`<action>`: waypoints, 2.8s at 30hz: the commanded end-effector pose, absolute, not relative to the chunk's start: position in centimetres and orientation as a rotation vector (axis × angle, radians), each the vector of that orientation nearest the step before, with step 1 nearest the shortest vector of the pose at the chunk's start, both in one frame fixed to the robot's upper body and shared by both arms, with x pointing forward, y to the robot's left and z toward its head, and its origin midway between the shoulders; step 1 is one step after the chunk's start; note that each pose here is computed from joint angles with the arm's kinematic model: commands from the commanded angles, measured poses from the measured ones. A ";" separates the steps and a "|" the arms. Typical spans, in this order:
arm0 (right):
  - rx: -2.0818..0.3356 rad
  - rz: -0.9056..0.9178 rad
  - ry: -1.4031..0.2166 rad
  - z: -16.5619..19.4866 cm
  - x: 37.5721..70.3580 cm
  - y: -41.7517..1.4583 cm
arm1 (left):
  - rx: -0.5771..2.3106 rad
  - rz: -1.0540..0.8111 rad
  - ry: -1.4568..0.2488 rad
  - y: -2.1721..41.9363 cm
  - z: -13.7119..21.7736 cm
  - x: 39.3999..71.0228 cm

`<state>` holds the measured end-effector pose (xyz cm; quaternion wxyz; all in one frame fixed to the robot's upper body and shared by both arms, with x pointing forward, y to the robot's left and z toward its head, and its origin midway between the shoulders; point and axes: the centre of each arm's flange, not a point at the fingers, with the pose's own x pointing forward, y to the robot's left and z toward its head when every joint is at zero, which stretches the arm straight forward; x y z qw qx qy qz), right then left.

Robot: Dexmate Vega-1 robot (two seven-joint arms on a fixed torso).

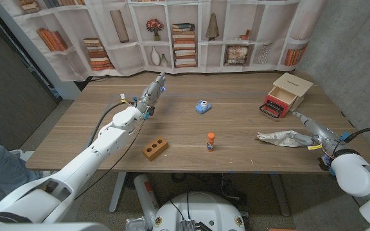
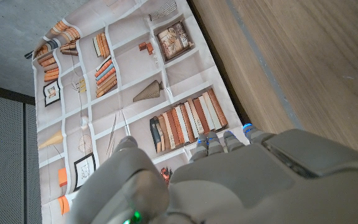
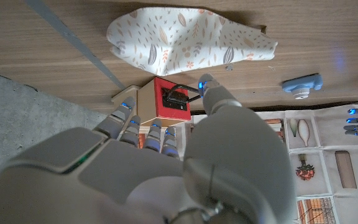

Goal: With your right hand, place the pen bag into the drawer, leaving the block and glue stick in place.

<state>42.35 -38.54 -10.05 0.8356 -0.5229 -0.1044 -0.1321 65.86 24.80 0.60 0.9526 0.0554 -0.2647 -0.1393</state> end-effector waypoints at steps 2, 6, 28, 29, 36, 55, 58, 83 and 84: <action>-1.149 -0.262 -0.145 -9.7 42.7 -38.6 | 0.102 -0.278 -0.536 25.0 0.3 66.0; -1.162 -0.250 -0.114 -9.7 42.9 -38.6 | 0.101 -0.278 -0.536 25.0 0.3 66.0; -1.194 -0.223 -0.047 -9.9 43.8 -38.5 | 0.103 -0.280 -0.522 24.5 -0.1 66.1; -1.192 -0.224 -0.044 -10.0 43.9 -38.5 | 0.103 -0.278 -0.521 24.5 -0.2 66.1; -1.185 -0.220 -0.031 -10.0 44.5 -38.8 | 0.107 -0.273 -0.520 24.5 -0.2 65.9; -1.194 -0.211 0.046 -10.6 45.9 -39.7 | 0.101 -0.267 -0.500 24.6 -1.1 66.1; -1.198 -0.210 0.072 -10.8 46.1 -39.9 | 0.098 -0.266 -0.495 24.6 -1.3 66.1; -1.187 -0.252 0.102 -11.1 46.5 -39.8 | 0.106 -0.267 -0.478 24.8 -1.6 66.3; -1.185 -0.254 0.104 -11.2 46.5 -39.8 | 0.106 -0.268 -0.478 24.8 -1.6 66.3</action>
